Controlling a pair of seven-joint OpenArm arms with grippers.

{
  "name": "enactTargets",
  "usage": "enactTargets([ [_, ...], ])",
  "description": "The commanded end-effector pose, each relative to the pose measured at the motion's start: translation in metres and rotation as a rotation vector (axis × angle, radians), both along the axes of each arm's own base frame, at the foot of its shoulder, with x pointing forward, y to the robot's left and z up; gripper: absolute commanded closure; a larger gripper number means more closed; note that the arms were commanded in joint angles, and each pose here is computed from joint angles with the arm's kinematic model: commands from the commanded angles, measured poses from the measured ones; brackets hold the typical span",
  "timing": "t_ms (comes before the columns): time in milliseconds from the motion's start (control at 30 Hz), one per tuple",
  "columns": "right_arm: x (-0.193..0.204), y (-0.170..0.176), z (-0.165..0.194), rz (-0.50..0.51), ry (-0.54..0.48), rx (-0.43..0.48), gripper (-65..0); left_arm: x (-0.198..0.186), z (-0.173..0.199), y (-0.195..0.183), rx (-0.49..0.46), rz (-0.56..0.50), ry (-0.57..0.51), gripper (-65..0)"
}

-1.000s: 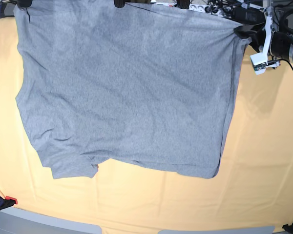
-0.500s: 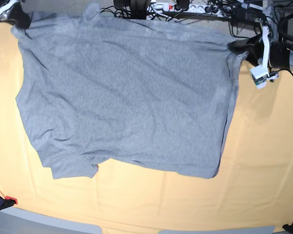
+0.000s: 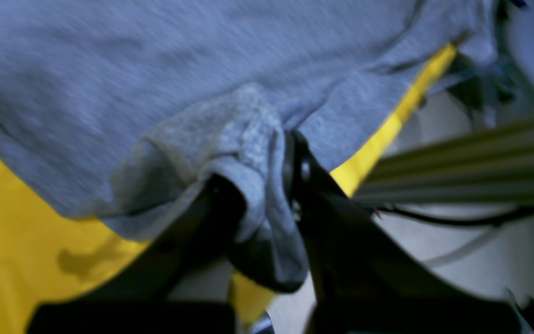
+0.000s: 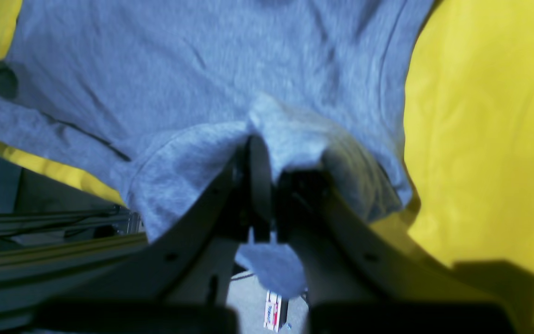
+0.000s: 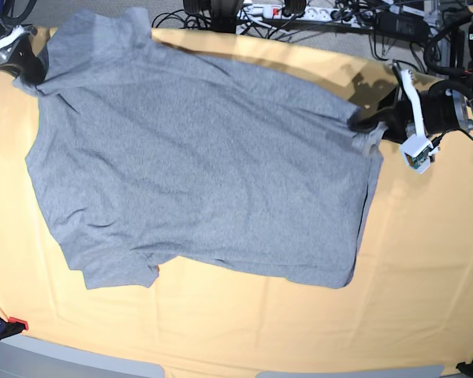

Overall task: Layout the t-shirt on the table in an organized manner, then fold the t-shirt properly
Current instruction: 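Lower the shirt onto the table with both grippers, laying it flat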

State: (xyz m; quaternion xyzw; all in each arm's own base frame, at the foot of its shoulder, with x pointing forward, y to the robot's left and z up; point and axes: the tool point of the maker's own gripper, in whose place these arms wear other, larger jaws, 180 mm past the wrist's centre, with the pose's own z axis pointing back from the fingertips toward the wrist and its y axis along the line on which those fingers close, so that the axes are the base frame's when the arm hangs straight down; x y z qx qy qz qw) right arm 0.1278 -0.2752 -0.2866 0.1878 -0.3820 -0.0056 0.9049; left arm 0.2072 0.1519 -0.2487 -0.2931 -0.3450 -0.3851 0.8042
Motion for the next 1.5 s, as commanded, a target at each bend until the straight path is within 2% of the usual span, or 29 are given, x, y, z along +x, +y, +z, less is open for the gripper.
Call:
enactTargets([
  [0, 0.004, -0.003, 0.01, 0.007, -0.038, -0.015, 0.0, 0.007, 0.011, 0.0, -0.011, 0.0, -0.05, 0.0],
  [167, -0.003, -0.015, -0.004, -0.018, 0.038, -0.091, 0.0, 0.024, 0.015, 0.007, 0.031, 0.039, -0.145, 0.0],
  [300, 0.0, -0.021, -0.011, -0.039, 0.05, -0.143, 0.0, 0.027, 0.015, 0.009, 0.045, 0.046, -0.161, 0.0],
  [600, 0.034, 0.007, -0.031, 0.064, 0.052, -0.179, 0.0, 0.029, 0.01, 0.013, 0.073, 0.057, -0.164, 0.0],
  [733, 0.046, 0.002, -0.03, 0.06, 0.042, -0.228, 0.0, 0.035, 0.001, 0.02, 0.032, 0.106, -0.134, 0.0],
  [867, 0.053, 0.001, -0.024, 0.049, -0.004, -0.226, 0.0, 0.048, -0.008, 0.034, 0.012, 0.162, -0.106, 0.0],
  [1067, 0.061, -0.009, -0.021, 0.019, -0.032, -0.281, 0.0, 0.075, 0.001, 0.049, -0.031, 0.227, -0.13, 0.0],
  [1267, 0.074, -0.01, -0.013, 0.01, -0.072, -0.29, 0.0, 0.081, 0.003, 0.038, -0.068, 0.2, -0.124, 0.0],
  [1467, 0.079, -0.01, -0.009, 0.007, -0.088, -0.29, 0.0, 0.076, -0.016, 0.022, -0.014, 0.133, -0.087, 0.0],
])
